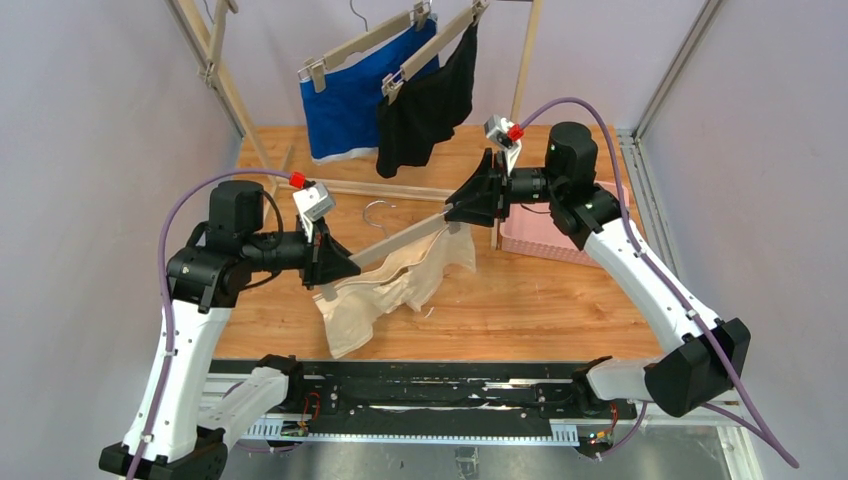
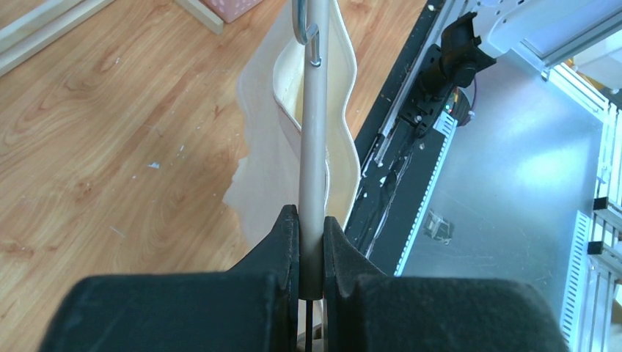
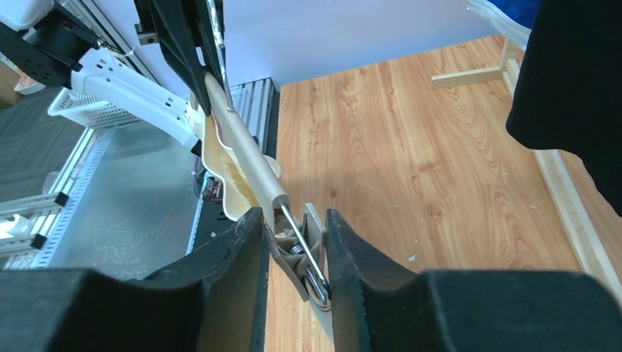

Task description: Remove the underwear clipped to the hanger

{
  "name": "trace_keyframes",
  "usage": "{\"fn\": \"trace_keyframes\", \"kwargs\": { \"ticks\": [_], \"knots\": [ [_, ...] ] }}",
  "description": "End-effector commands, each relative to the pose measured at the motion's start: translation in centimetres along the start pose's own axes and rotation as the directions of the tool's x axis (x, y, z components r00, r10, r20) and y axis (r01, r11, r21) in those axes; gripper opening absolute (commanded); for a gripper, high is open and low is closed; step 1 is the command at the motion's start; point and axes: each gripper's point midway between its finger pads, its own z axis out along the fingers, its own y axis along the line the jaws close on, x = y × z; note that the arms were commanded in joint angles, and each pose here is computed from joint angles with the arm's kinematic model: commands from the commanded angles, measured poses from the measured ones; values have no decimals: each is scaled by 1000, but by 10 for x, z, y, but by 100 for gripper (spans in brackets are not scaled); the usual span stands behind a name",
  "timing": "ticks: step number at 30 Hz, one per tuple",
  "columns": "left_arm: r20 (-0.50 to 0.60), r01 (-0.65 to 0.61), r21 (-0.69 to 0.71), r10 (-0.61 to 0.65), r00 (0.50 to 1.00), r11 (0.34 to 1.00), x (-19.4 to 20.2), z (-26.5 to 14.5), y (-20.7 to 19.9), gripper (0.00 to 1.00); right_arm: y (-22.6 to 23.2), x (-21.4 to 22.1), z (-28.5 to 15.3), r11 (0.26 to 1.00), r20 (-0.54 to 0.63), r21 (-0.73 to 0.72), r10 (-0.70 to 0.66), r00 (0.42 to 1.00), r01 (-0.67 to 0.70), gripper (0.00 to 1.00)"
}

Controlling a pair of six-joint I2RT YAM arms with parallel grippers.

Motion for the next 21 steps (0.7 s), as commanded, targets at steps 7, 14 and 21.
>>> {"fn": "trace_keyframes", "kwargs": {
  "ticks": [7,14,21],
  "knots": [
    [65,-38,1,38,997,999,-20,0,-1,0,1,6,-2,1000,4,-1,13,1000,-13,1],
    [79,-36,-3,36,996,999,-27,2,2,0,-3,-3,-10,994,21,105,-34,999,32,49],
    [102,-53,-15,55,993,998,-38,-3,-1,0,-23,-37,-47,876,157,475,-177,972,83,66]
  ]
}}
